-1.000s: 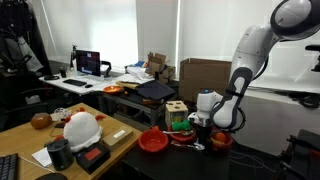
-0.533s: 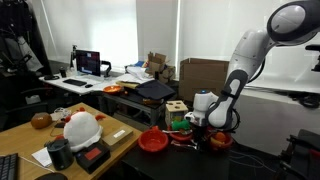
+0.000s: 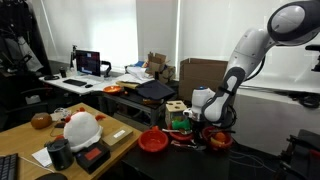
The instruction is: Pick the fork and put it in the bowl
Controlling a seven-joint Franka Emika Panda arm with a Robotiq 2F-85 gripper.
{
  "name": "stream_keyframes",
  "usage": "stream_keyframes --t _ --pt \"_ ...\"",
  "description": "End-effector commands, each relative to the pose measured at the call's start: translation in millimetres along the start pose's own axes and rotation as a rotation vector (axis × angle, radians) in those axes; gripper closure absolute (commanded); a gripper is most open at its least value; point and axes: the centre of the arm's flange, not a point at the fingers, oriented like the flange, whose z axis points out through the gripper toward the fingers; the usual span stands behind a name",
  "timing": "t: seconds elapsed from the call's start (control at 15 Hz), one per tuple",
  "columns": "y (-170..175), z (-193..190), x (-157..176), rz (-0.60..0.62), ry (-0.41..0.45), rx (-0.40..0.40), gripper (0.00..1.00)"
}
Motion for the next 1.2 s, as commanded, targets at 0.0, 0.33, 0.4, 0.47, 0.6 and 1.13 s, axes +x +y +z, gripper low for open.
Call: stream_keyframes --t 0.0,0.33,0.4,0.47,0.6,1.13 --pt "9.2 6.6 -0.1 0.009 -0.014 0.04 0.95" --pt "-3.7 11.3 -14.9 0.072 -0.089 0.118 0.74" --pt "-6.4 11.4 -19.2 0.082 -0.104 0.136 0.68" --pt "-8.7 11.0 -22.0 0.088 -0.115 0.145 0.62" --pt "-11.0 11.1 -27.0 0.1 -0.134 0.164 0.47" --pt "-12.3 16.1 -39.0 0.138 -0.187 0.222 0.0"
